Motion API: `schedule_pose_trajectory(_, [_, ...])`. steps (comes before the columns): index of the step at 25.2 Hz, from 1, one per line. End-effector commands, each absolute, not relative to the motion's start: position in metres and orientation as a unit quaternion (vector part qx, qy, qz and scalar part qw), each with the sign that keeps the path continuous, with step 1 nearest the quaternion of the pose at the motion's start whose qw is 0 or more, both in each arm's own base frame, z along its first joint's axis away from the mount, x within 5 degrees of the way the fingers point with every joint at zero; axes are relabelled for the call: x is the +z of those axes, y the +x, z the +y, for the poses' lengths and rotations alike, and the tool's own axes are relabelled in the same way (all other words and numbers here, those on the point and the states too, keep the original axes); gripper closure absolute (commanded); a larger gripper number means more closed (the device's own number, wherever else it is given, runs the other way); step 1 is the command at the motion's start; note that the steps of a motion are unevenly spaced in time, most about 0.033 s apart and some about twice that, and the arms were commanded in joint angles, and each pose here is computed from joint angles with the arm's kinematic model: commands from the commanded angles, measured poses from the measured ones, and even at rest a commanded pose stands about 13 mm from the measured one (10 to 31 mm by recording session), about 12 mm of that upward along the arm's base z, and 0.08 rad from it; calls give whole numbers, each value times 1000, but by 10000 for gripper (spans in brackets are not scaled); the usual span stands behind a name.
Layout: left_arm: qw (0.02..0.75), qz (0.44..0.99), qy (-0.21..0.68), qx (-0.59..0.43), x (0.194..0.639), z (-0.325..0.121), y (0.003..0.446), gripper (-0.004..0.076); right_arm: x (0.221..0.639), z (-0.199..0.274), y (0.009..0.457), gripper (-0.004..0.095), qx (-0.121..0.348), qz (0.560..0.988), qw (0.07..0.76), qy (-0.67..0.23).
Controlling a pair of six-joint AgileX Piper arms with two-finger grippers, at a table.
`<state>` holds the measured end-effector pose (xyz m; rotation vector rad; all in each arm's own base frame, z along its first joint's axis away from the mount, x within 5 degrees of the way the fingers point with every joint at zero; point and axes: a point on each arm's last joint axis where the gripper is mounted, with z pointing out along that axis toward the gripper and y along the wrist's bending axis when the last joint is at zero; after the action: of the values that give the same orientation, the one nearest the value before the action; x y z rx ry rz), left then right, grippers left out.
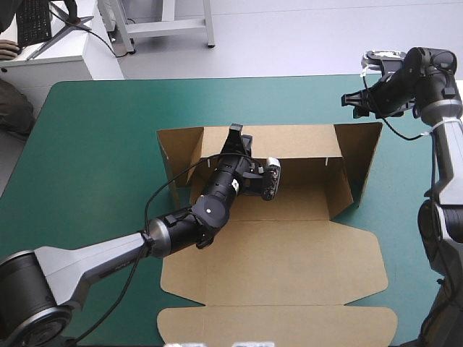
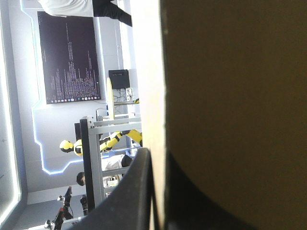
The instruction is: Fold the box
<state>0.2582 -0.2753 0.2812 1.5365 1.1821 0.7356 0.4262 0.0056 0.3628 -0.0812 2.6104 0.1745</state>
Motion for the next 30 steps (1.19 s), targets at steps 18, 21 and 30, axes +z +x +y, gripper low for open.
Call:
schedule_pose_trajectory(18, [530, 475, 624, 321, 299, -272, 255, 734, 386, 8, 336, 534, 68, 965, 243, -66])
schedule_pose_trajectory(21, [530, 475, 624, 321, 299, -272, 255, 734, 365, 16, 318, 534, 102, 965, 211, -117])
schedule_pose_trajectory(30, [530, 476, 623, 324, 299, -272, 256, 734, 346, 24, 303, 536, 143, 957, 188, -170])
